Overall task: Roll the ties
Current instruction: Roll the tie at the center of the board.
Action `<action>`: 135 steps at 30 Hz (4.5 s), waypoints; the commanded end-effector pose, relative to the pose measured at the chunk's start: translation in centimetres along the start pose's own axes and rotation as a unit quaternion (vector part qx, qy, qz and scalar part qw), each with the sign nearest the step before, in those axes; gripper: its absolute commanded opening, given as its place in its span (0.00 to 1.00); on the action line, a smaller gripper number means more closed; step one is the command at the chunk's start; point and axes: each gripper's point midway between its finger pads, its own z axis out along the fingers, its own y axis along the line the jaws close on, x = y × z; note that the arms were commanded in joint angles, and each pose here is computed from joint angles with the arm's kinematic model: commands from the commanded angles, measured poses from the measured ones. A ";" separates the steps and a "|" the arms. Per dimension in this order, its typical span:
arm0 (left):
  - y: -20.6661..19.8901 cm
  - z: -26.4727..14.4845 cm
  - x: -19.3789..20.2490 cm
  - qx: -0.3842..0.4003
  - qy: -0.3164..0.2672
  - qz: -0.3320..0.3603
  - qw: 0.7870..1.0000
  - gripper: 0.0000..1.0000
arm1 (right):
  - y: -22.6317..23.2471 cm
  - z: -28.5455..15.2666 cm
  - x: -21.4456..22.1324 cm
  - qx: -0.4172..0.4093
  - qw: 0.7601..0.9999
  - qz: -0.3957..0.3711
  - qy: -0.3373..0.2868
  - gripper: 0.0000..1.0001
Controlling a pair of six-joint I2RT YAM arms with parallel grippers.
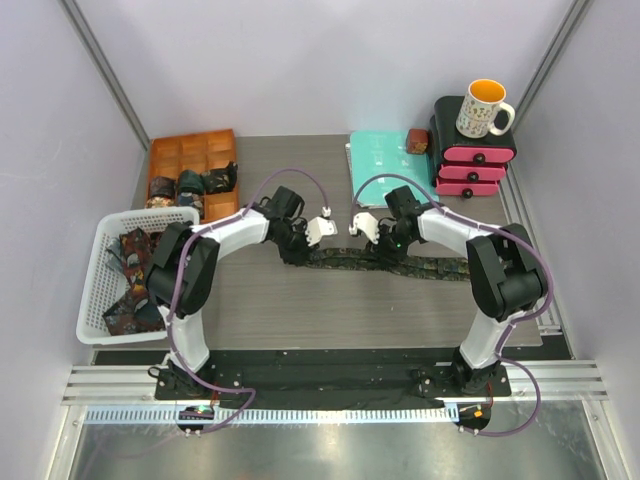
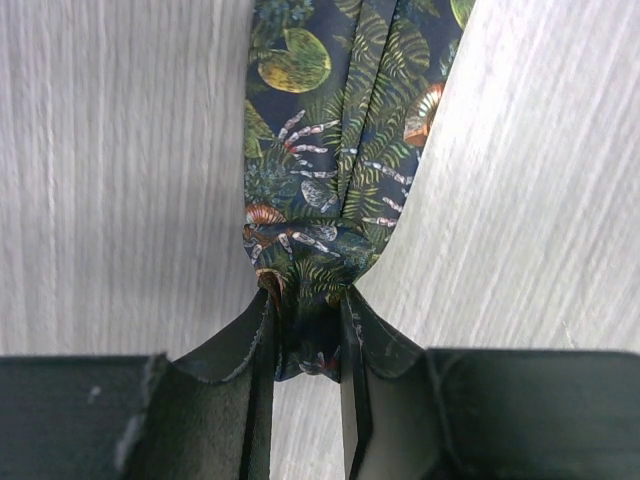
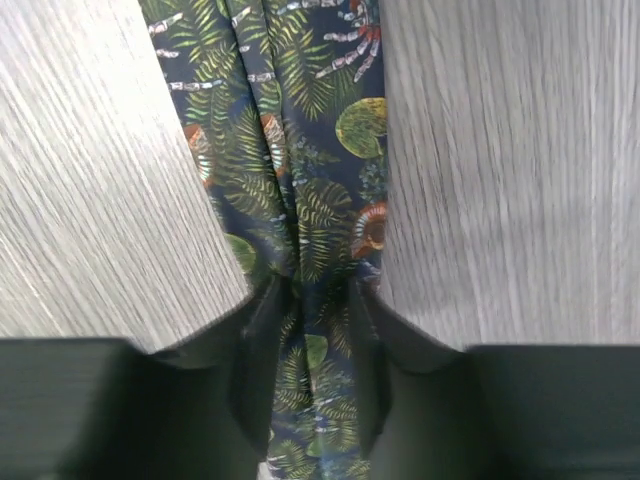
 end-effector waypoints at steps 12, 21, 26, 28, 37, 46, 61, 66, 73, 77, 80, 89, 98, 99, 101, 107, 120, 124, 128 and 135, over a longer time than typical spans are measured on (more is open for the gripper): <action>-1.7 -1.9 0.1 0.029 -0.032 0.123 0.992 0.09 | -2.8 0.6 2.3 0.088 0.991 -0.085 0.046 0.17; -2.0 0.0 1.8 0.042 0.057 0.106 0.992 0.13 | -2.0 -4.6 -2.5 0.003 0.992 0.115 -0.057 0.64; -1.6 0.3 2.1 0.036 0.073 0.106 0.991 0.15 | -0.6 -6.4 -6.4 -0.086 0.943 0.295 -0.127 0.63; -1.5 0.3 2.2 0.036 0.075 0.106 0.991 0.15 | 0.5 -6.3 -8.8 -0.148 0.888 0.407 -0.155 0.51; -2.0 0.4 2.1 0.042 0.068 0.092 0.992 0.16 | 1.0 -1.7 -15.4 -0.201 0.752 0.577 -0.248 0.41; -1.9 0.5 2.1 0.041 0.069 0.093 0.992 0.19 | 2.5 2.4 -18.9 -0.198 0.748 0.584 -0.244 0.45; -1.9 0.5 2.2 0.041 0.065 0.087 0.993 0.20 | 4.2 5.9 -19.1 -0.200 0.767 0.569 -0.220 0.34; -1.6 0.2 2.1 0.039 0.059 0.082 0.994 0.29 | 4.3 6.2 -18.8 -0.194 0.775 0.563 -0.213 0.01; -0.7 -2.9 0.2 0.038 -0.008 0.055 0.998 0.60 | 4.4 7.8 -16.4 -0.172 0.774 0.583 -0.175 0.01; -1.1 -3.7 -0.5 0.042 -0.037 0.056 0.997 0.65 | 4.0 8.4 -15.7 -0.163 0.772 0.592 -0.165 0.01; -1.3 -3.3 -0.4 0.040 -0.048 0.057 0.996 0.68 | 3.7 9.0 -14.9 -0.153 0.774 0.595 -0.154 0.01; 0.1 -1.9 -0.8 0.028 -0.041 0.052 0.997 0.69 | 3.7 10.1 -13.7 -0.148 0.773 0.603 -0.132 0.01; 0.0 -1.5 0.6 0.036 -0.010 0.055 0.998 0.53 | 3.8 10.3 -13.1 -0.143 0.775 0.602 -0.125 0.01; 0.0 -1.6 0.4 0.036 -0.014 0.056 0.998 0.48 | 3.8 10.4 -13.1 -0.144 0.776 0.602 -0.124 0.01; 0.0 -1.8 -0.2 0.034 -0.025 0.054 0.998 0.41 | 3.9 10.3 -13.1 -0.145 0.775 0.603 -0.123 0.01; -0.3 -2.7 -2.7 0.038 -0.058 0.057 0.996 0.30 | 3.7 10.5 -13.1 -0.146 0.772 0.606 -0.124 0.01; -1.6 -0.6 -5.1 0.058 -0.046 0.072 0.995 0.37 | 3.3 10.6 -13.9 -0.155 0.763 0.614 -0.130 0.01; -1.7 0.6 -4.5 0.062 -0.022 0.068 0.996 0.36 | 3.4 10.3 -14.3 -0.161 0.758 0.617 -0.136 0.01; -1.9 1.2 -4.3 0.060 -0.006 0.074 0.995 0.40 | 3.4 10.1 -14.8 -0.170 0.752 0.620 -0.146 0.01; -2.3 1.6 -4.8 0.072 -0.012 0.079 0.994 0.46 | 3.5 10.2 -14.9 -0.178 0.746 0.625 -0.147 0.01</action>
